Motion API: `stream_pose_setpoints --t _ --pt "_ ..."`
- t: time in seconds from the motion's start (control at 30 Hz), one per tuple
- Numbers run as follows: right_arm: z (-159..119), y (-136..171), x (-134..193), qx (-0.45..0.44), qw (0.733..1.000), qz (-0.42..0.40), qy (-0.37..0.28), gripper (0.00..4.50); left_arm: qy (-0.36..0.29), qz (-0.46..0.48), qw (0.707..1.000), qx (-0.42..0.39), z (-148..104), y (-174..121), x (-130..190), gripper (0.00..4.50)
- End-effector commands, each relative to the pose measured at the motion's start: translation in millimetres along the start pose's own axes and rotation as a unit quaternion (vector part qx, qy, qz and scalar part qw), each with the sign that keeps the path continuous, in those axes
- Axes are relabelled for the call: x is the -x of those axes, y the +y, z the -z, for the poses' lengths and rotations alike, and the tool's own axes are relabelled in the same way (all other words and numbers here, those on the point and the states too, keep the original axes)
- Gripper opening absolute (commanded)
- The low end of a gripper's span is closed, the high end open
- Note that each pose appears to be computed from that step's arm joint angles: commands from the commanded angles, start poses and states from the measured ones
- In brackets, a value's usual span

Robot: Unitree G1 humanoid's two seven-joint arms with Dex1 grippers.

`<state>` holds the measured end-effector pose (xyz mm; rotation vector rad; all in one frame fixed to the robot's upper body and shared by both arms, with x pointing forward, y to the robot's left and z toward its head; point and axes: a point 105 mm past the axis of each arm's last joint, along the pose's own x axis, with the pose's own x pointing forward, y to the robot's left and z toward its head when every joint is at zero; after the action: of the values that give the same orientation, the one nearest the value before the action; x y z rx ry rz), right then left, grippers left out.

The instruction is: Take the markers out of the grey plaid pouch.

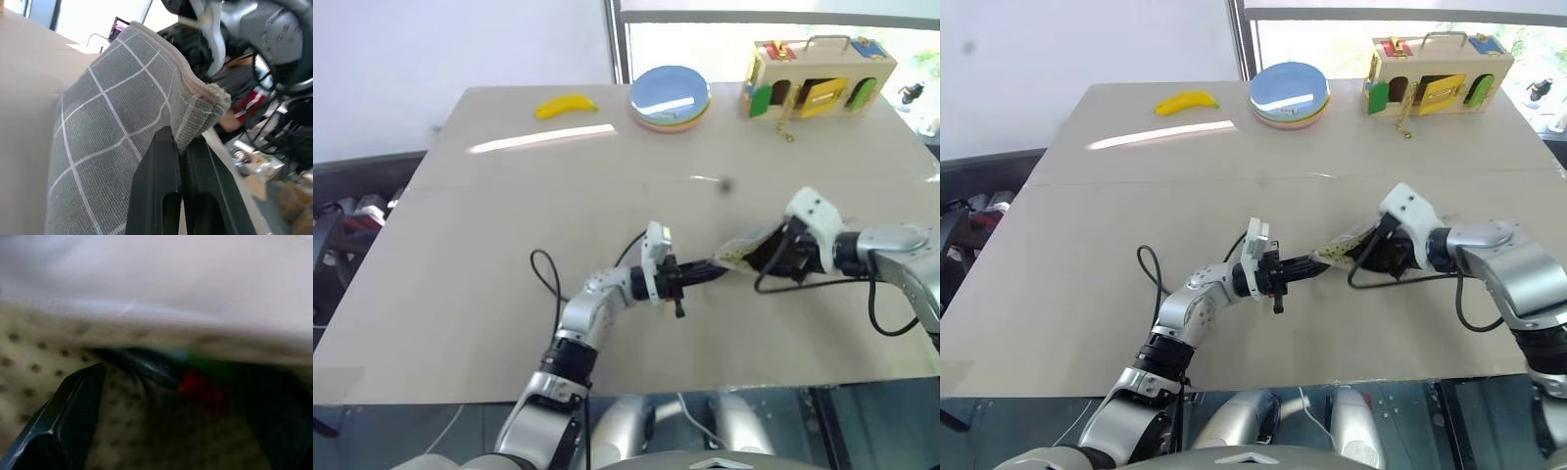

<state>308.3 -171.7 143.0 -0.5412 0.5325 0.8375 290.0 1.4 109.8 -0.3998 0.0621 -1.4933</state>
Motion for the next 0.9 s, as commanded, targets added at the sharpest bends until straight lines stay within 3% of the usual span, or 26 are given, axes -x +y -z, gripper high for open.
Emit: stream_pose_setpoints --t 0.03,0.17,0.3,0.47,0.77,0.87,0.9 --pt "-18.0 2.8 21.0 0.101 0.994 -0.006 0.027 4.42 -0.031 0.055 0.998 -0.003 -28.9 -16.3 -2.9 0.00" --pt "-12.7 25.4 38.4 0.149 0.982 -0.073 0.092 4.42 -0.017 0.084 0.996 0.039 -24.9 -25.8 0.8 0.00" --pt "-10.1 34.3 35.7 0.165 0.975 -0.098 0.112 4.42 -0.001 0.103 0.993 0.066 -16.7 -32.2 1.4 0.00" --pt "8.9 34.0 19.4 0.173 0.964 -0.131 0.152 4.42 0.014 0.092 0.991 0.097 -5.8 -22.0 -0.7 0.00" --pt "20.6 31.5 -8.1 0.180 0.958 -0.154 0.162 4.42 0.016 0.081 0.993 0.088 -1.2 -11.2 -8.0 0.00" --pt "23.7 27.5 -13.2 0.182 0.959 -0.147 0.162 3.73 0.021 0.079 0.993 0.083 1.0 -11.1 -7.7 0.00" --pt "24.4 26.0 -13.3 0.183 0.959 -0.144 0.162 3.19 0.022 0.078 0.993 0.082 1.5 -11.2 -7.0 0.00"
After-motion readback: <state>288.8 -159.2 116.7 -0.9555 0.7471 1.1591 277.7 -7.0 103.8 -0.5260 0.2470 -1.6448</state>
